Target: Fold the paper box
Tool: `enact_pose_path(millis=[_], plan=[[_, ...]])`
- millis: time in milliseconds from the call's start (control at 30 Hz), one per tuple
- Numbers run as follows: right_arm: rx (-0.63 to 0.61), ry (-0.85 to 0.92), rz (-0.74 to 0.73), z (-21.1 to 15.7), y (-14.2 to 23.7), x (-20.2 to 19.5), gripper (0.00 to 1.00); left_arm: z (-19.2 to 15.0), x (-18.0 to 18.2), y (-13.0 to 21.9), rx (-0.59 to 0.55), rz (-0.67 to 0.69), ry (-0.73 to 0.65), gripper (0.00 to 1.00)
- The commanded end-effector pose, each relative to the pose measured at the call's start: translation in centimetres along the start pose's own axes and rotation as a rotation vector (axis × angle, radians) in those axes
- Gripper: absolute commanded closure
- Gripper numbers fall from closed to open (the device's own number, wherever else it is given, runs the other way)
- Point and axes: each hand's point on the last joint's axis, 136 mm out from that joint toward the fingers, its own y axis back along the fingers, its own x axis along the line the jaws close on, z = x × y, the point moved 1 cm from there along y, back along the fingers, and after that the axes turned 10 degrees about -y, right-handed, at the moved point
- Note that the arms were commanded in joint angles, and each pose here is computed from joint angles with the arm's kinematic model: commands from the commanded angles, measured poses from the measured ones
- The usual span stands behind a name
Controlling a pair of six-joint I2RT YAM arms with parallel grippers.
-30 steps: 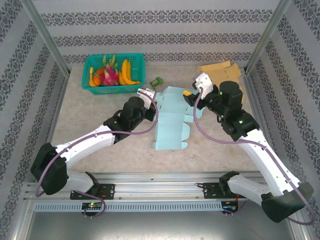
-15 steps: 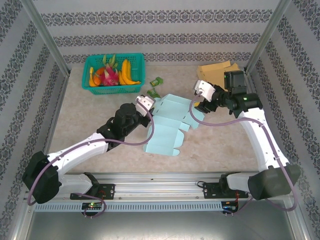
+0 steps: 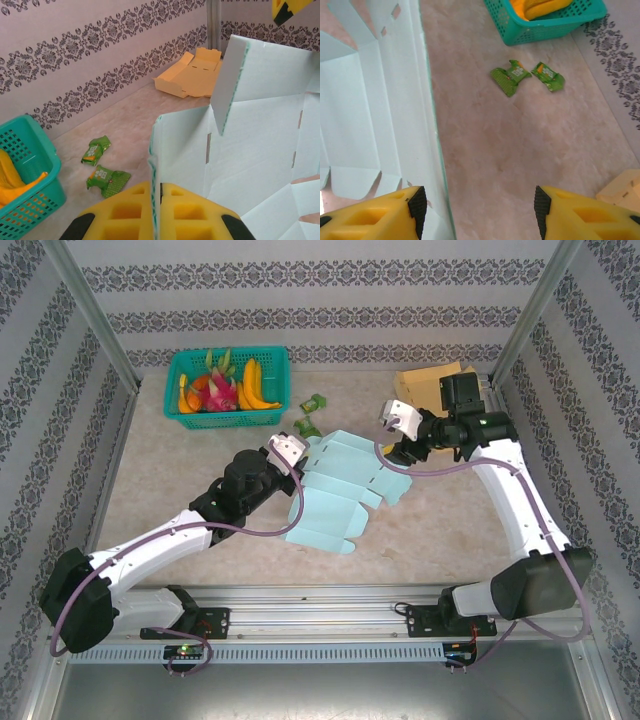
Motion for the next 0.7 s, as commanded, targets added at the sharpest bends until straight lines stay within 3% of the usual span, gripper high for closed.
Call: enact_pose_path(millis=[0, 400, 667], plan=[[-0.024, 0.01, 0.08, 0.8, -0.3, 1.4, 0.4, 1.4, 0.8, 0.6, -0.066, 0.022, 0.0, 1.0], [0.056, 0.009, 0.11, -1.0, -1.2, 1.8, 0.59, 1.7, 0.7, 0.9, -0.081, 0.014, 0.011, 1.0], [0.07, 0.018, 0.138, -0.8, -1.3, 2.6, 0.97, 1.6, 1.0, 0.8, -0.079, 0.032, 0.039, 1.0]])
